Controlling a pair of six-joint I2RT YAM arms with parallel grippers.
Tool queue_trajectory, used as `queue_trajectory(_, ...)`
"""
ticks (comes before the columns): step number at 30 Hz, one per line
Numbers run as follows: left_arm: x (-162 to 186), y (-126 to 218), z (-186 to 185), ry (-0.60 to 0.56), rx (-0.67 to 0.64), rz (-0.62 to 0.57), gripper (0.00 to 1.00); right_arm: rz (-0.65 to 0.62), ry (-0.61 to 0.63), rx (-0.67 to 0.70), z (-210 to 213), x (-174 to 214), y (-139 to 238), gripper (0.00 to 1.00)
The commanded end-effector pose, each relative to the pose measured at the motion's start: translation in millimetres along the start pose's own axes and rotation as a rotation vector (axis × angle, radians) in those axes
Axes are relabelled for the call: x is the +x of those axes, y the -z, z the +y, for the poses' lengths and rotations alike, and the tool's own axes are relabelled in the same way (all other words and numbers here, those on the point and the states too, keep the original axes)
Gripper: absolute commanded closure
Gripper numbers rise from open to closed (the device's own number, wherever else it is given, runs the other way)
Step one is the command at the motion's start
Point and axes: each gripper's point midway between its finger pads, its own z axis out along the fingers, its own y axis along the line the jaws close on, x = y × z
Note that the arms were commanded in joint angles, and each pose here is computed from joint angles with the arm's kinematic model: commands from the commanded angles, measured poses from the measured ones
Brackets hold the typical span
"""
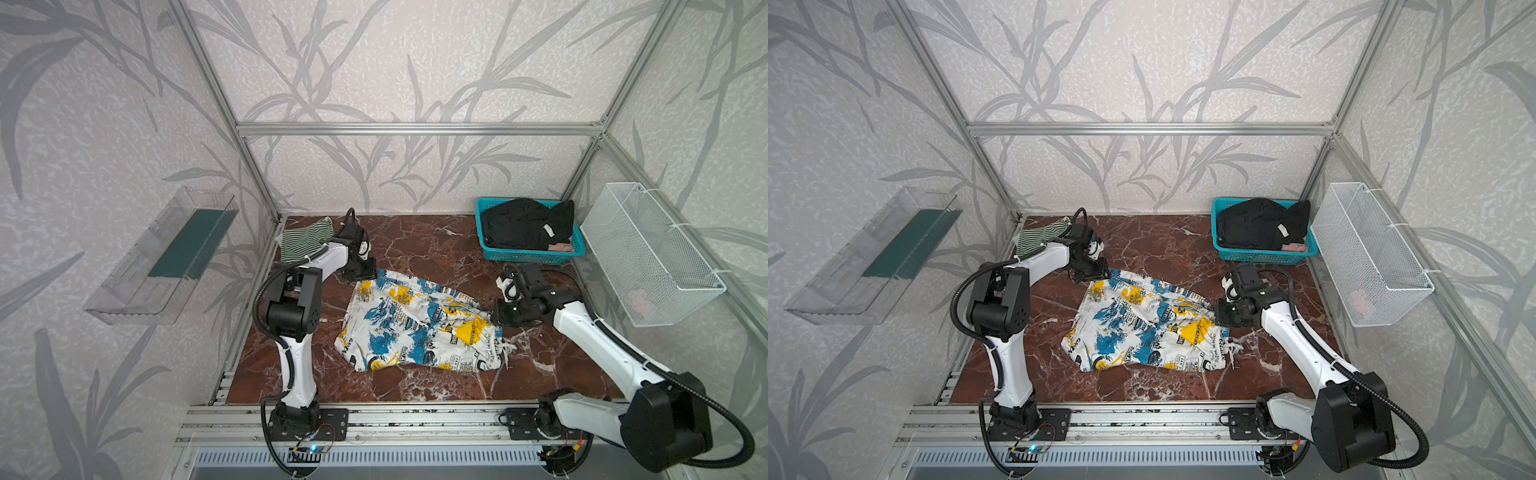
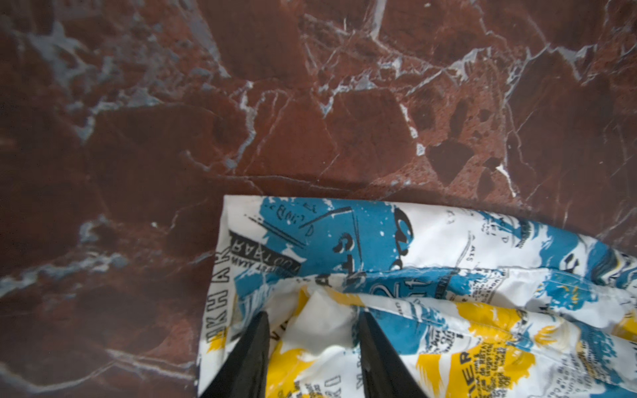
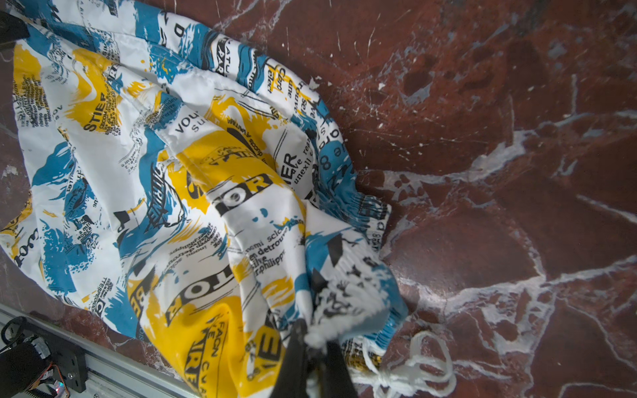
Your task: Fold and stack the mixed laundry pile
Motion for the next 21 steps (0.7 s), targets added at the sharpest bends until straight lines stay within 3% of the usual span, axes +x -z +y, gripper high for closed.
queue_trajectory(1,6,-1,6,-0.023,-0.043,0.024,0.54,0.014,-0.002,-0.01,-1,4,-2,1.0)
queue_trajectory(6,9,-7,-15,-0.042,0.047,0.04,0.58,0.013,-0.007,-0.016,0,4,-3,1.0)
queue_trajectory(14,6,-5,-24,-0.034,0.066,0.026,0.87,0.018,-0.003,-0.008,-2,7,-4,1.0)
queue_trajectory(21,-3,19,-18,-0.032,0.004,-0.017,1.0,0.012,0.003,-0.016,0,6,-1,1.0)
